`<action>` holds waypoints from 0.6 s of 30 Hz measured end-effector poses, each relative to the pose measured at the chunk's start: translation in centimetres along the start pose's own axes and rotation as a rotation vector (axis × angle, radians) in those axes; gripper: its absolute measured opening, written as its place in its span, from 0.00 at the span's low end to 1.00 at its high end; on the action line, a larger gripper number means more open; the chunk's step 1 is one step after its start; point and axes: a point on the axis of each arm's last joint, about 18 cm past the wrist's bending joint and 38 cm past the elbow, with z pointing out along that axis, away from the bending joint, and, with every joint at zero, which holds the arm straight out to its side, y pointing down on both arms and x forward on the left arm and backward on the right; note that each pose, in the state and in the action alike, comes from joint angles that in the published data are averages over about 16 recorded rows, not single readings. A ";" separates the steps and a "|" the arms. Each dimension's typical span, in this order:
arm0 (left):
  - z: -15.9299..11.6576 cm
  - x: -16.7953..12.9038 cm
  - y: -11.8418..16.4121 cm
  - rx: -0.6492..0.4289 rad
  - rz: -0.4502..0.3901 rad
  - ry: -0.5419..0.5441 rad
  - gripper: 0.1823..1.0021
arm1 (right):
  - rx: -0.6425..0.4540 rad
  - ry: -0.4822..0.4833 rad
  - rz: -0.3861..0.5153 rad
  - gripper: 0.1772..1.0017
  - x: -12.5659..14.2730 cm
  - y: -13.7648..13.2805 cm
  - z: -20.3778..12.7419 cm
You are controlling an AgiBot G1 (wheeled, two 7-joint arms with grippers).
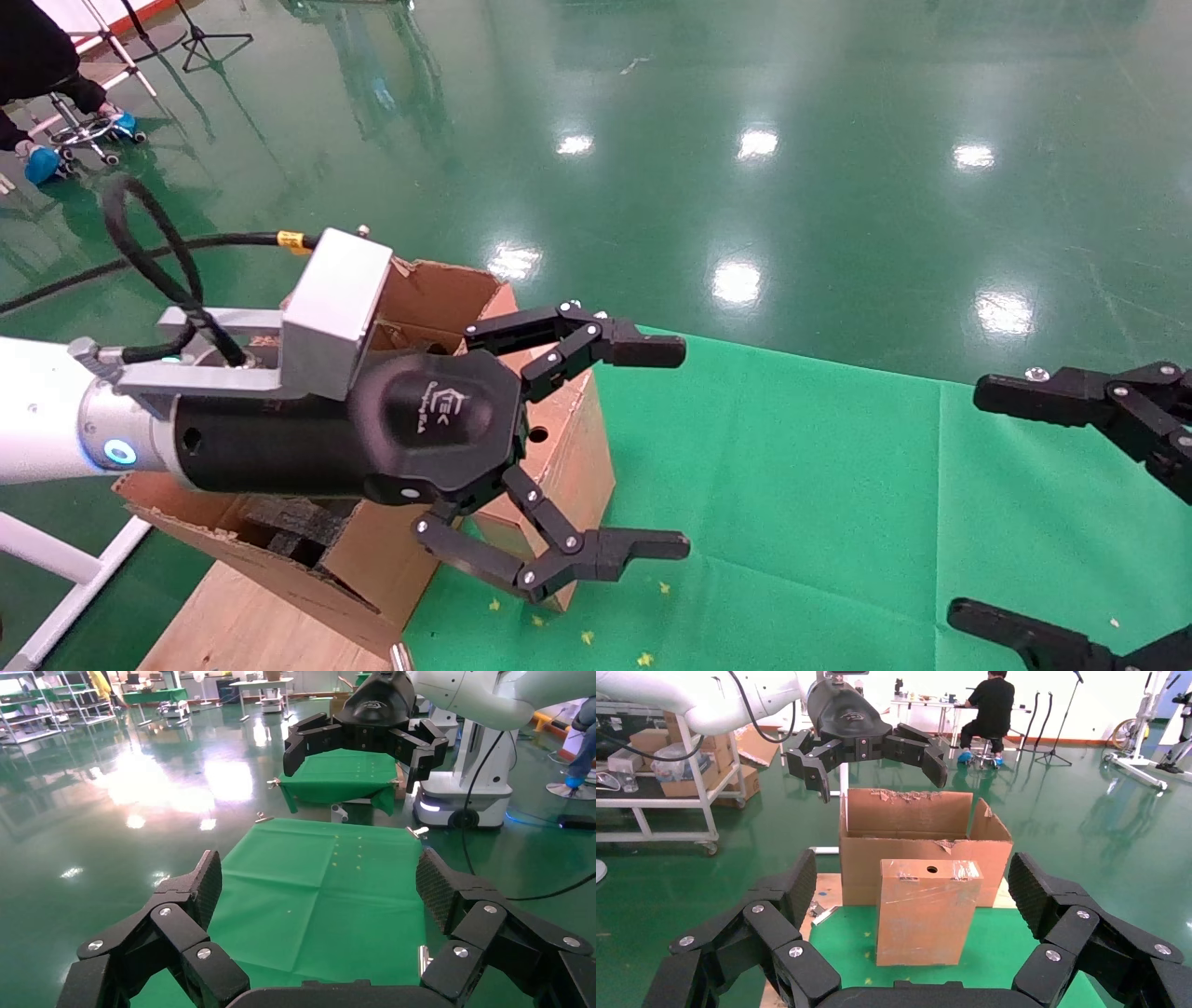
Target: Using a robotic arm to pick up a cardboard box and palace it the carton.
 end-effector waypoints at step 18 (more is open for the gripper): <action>0.0 0.0 0.1 -0.022 0.010 -0.001 1.00 | 0.000 0.000 -0.001 1.00 0.0 0.0 0.0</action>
